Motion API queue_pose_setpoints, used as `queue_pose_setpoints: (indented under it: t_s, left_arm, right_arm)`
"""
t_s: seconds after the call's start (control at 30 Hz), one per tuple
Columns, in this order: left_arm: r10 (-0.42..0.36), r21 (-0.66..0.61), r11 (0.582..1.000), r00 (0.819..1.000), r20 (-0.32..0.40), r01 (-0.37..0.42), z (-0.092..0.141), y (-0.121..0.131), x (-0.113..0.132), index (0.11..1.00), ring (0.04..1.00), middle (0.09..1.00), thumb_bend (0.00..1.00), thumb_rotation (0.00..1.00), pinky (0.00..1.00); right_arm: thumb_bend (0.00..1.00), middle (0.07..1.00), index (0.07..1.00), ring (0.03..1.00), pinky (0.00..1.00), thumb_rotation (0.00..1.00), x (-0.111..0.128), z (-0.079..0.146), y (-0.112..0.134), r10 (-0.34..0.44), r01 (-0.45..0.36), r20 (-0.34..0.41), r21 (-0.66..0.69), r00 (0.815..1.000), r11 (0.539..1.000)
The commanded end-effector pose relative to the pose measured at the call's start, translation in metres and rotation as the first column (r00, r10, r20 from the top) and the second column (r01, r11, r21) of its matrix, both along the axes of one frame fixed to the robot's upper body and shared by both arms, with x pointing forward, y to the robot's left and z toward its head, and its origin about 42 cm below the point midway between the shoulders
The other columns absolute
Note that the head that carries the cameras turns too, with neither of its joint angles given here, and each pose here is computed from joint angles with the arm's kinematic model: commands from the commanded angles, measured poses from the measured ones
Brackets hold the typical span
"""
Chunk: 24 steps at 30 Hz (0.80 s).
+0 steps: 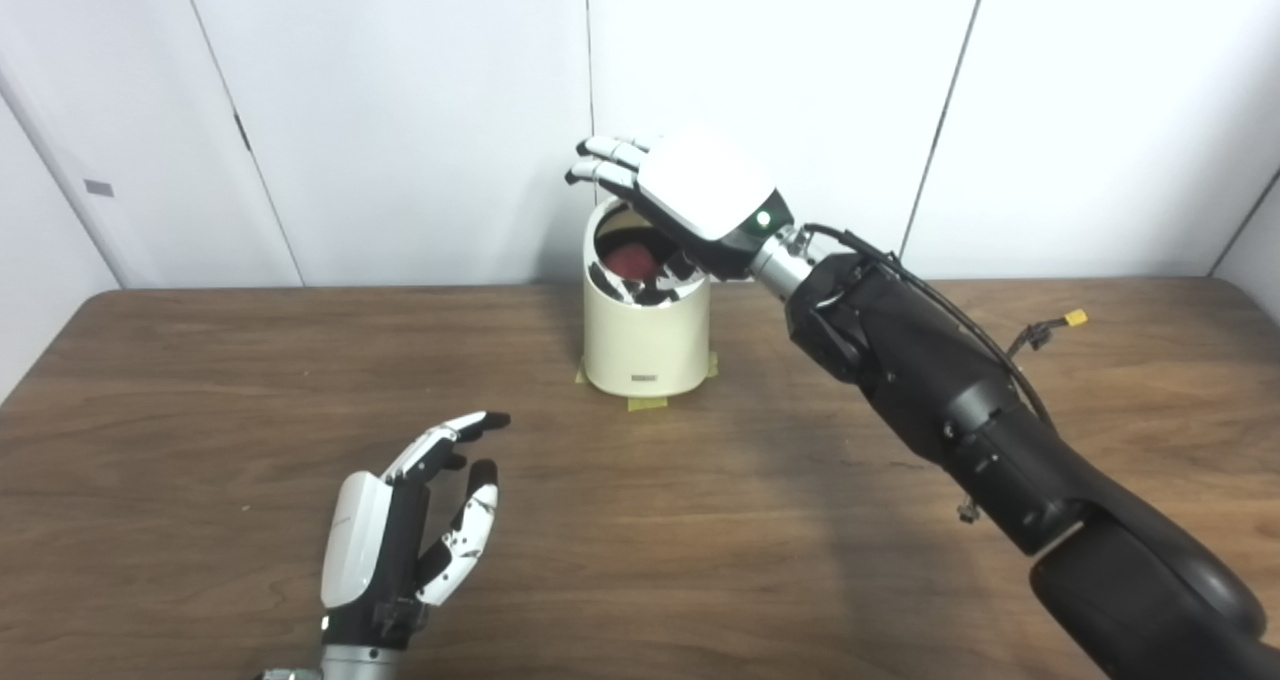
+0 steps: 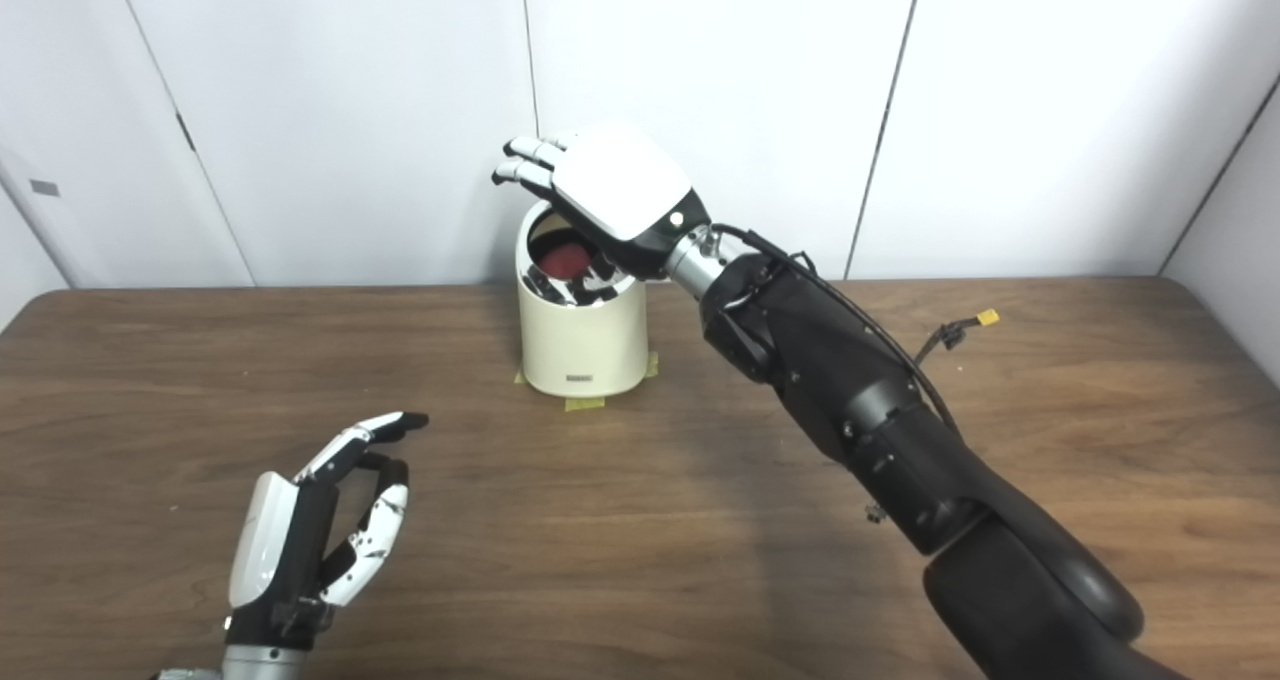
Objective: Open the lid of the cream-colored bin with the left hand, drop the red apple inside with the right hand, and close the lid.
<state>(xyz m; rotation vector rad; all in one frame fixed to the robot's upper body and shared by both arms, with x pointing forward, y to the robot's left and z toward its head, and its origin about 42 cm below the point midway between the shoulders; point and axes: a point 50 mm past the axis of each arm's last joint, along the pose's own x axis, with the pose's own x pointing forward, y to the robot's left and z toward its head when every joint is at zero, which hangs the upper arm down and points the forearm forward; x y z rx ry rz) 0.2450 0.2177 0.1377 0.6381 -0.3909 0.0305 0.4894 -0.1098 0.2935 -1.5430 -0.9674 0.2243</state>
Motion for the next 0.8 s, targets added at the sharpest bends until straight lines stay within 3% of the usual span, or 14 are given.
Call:
queue_pose_setpoints:
  t_s: [0.0,0.1,0.2,0.23,0.27,0.3,0.37,0.5,0.6,0.67,0.7,0.73,0.77]
  left_arm:
    - [-0.011,-0.030,0.999,1.000,-0.010,0.011,-0.007,-0.013,0.001,0.745,0.761,0.771,0.14,0.68,0.66]
    - [-0.010,-0.031,0.999,1.000,-0.014,0.009,-0.007,-0.013,0.001,0.745,0.761,0.771,0.15,0.68,0.66]
    - [-0.010,-0.030,1.000,1.000,-0.014,0.010,-0.007,-0.013,0.000,0.748,0.762,0.773,0.15,0.67,0.66]
    - [-0.011,-0.031,0.999,1.000,-0.013,0.011,-0.007,-0.013,0.000,0.748,0.761,0.772,0.14,0.67,0.66]
    - [-0.012,-0.031,0.999,1.000,-0.012,0.012,-0.007,-0.013,0.000,0.748,0.761,0.772,0.14,0.67,0.66]
    - [-0.013,-0.030,0.999,1.000,-0.012,0.012,-0.007,-0.013,0.000,0.748,0.762,0.772,0.14,0.66,0.66]
    - [-0.013,-0.027,1.000,1.000,-0.014,0.012,-0.007,-0.013,0.000,0.748,0.762,0.773,0.14,0.66,0.66]
    - [-0.015,-0.024,1.000,1.000,-0.009,0.015,-0.007,-0.012,0.000,0.743,0.756,0.769,0.13,0.66,0.65]
    - [-0.016,-0.027,1.000,1.000,-0.008,0.016,-0.008,-0.010,0.001,0.741,0.753,0.767,0.14,0.65,0.65]
    - [-0.014,-0.030,0.999,1.000,-0.011,0.013,-0.007,-0.010,0.002,0.741,0.755,0.767,0.14,0.66,0.66]
    - [-0.012,-0.030,0.999,1.000,-0.009,0.012,-0.007,-0.009,0.002,0.739,0.753,0.764,0.14,0.66,0.65]
    - [-0.011,-0.030,0.999,1.000,-0.008,0.011,-0.007,-0.009,0.002,0.737,0.752,0.763,0.14,0.66,0.65]
    - [-0.009,-0.027,1.000,1.000,-0.010,0.009,-0.007,-0.008,0.002,0.737,0.751,0.762,0.14,0.66,0.65]
  right_arm:
    - [0.96,0.889,0.826,0.832,0.66,0.06,0.005,0.026,-0.008,-0.031,0.029,0.056,0.033,0.998,0.999]
    - [0.90,0.873,0.816,0.813,0.64,0.13,0.004,0.026,-0.010,-0.014,0.011,0.072,0.044,0.997,0.999]
    - [0.79,0.750,0.726,0.693,0.55,0.21,0.004,0.026,-0.013,0.036,-0.048,0.141,0.083,0.989,0.995]
    - [0.76,0.659,0.650,0.606,0.50,0.21,0.003,0.025,-0.014,0.057,-0.076,0.168,0.110,0.984,0.991]
    - [0.62,0.564,0.553,0.512,0.43,0.17,0.002,0.024,-0.015,0.073,-0.099,0.183,0.142,0.980,0.985]
    - [0.57,0.518,0.522,0.457,0.39,0.09,0.001,0.024,-0.016,0.085,-0.118,0.189,0.172,0.978,0.978]
    - [0.54,0.490,0.486,0.363,0.32,0.03,-0.003,0.022,-0.018,0.116,-0.166,0.196,0.259,0.974,0.952]
    - [0.53,0.479,0.466,0.244,0.21,0.01,-0.016,0.018,-0.023,0.123,-0.209,0.228,0.407,0.966,0.889]
    - [0.53,0.466,0.474,0.257,0.21,0.01,-0.039,0.012,-0.031,0.134,-0.200,0.161,0.524,0.978,0.828]
    - [0.52,0.471,0.487,0.364,0.29,0.01,-0.056,0.005,-0.040,0.141,-0.155,0.067,0.562,0.988,0.813]
    - [0.51,0.550,0.491,0.462,0.36,0.10,-0.065,0.002,-0.045,0.140,-0.122,0.012,0.566,0.990,0.815]
    - [0.48,0.622,0.594,0.544,0.43,0.27,-0.071,0.000,-0.047,0.139,-0.100,-0.025,0.566,0.990,0.818]
    - [0.46,0.659,0.648,0.586,0.46,0.37,-0.079,-0.005,-0.051,0.138,-0.075,-0.070,0.566,0.988,0.821]
